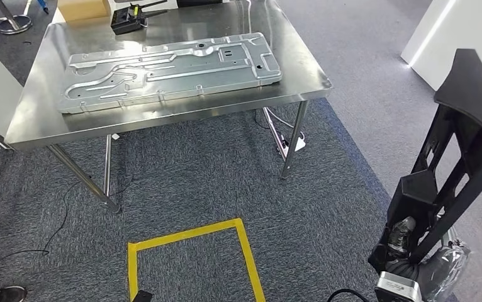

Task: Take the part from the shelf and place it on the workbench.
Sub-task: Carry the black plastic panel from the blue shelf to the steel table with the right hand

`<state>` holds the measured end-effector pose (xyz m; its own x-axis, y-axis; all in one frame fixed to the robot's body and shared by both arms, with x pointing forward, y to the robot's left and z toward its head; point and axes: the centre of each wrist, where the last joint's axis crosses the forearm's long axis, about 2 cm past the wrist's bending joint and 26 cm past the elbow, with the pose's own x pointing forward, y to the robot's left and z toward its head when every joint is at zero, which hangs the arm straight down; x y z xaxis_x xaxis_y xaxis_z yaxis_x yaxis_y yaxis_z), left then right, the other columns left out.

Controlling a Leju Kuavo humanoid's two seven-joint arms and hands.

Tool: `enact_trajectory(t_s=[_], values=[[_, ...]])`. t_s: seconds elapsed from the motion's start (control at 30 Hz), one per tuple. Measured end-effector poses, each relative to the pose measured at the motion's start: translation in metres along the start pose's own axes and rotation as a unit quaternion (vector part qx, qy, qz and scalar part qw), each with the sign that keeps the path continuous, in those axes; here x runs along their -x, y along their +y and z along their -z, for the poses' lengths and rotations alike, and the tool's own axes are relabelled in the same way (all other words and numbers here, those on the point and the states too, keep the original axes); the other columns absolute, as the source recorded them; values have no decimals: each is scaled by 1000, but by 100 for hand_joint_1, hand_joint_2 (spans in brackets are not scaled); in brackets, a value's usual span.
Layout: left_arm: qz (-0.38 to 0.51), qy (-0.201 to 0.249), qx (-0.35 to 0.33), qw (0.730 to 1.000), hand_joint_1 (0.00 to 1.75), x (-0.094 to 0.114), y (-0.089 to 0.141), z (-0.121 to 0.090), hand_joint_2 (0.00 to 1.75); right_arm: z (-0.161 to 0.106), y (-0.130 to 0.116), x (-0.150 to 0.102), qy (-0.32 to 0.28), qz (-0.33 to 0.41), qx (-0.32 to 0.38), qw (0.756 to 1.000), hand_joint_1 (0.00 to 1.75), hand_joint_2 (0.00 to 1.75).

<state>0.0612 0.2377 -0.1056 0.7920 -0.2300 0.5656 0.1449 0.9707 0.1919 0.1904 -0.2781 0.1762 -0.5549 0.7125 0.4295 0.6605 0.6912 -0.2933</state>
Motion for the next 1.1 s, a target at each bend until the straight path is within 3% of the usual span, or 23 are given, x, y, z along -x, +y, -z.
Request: enact_trajectory(t_s=[1.1], values=[[21,17,-39,999,0,-2,1,1,175,-4,-1,-2,-8,-15,-12,1000,175,175]])
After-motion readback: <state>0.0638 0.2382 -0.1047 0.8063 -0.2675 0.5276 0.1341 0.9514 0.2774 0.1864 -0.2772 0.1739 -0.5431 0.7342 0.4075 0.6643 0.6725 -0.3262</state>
